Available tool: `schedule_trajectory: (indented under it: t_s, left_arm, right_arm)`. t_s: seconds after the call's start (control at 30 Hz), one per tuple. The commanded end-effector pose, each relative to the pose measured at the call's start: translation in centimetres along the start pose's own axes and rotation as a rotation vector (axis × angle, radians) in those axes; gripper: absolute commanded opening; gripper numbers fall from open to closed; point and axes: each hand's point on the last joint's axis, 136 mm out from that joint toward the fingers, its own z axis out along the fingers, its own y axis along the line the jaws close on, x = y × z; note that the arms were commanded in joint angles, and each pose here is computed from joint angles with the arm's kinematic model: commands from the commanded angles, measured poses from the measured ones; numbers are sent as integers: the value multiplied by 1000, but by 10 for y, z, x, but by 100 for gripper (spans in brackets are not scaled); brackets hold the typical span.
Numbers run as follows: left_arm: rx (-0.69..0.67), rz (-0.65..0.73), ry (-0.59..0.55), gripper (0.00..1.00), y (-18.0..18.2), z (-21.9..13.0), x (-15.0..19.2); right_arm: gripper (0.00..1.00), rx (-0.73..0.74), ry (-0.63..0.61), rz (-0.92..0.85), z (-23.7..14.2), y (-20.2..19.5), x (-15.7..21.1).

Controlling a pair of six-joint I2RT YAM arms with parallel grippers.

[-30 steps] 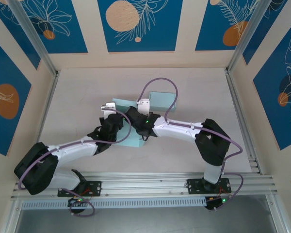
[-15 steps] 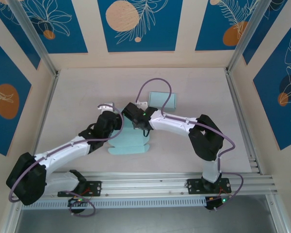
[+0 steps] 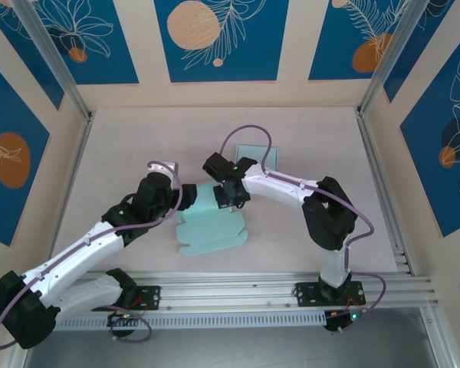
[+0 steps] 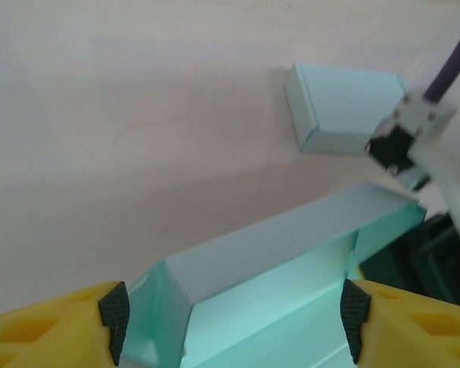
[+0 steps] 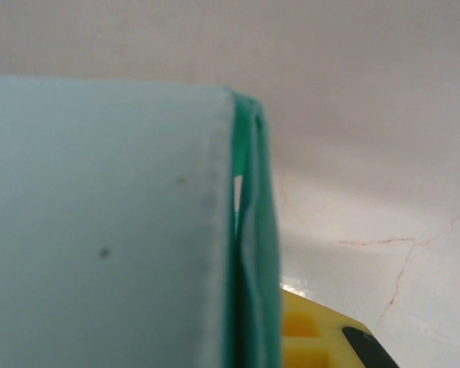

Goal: Fold the paper box

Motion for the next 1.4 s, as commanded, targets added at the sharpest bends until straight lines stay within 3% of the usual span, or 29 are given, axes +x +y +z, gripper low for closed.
schedule_trajectory:
  t_s: [0.0,0.23,0.47,0.63,1.2,1.3,1.37]
  left_arm:
    - [-18,27,135,76,12,-18,28]
    - [-49,-26,114,84,32,-60,31]
    - [157,-188,171,100,23,-35,60]
    - [303,-314,127,100,19,-14,61]
    - [421,-325,120,100,3,14,53]
    - [442,-324,113,86,-1,9,49]
    - [453,-322,107,82,-3,5,46]
  right_arm:
    - [0,-65,85,-35,-8,5,13]
    - [0,-54,127,-43,-5,1,17]
    - [0,-46,129,-39,2,1,11]
    - [0,-43,127,-32,5,2,9]
    - [0,-56,143,-33,13,9,7]
    - [0,-51,142,-32,15,9,6]
    - [0,-48,145,-33,17,9,6]
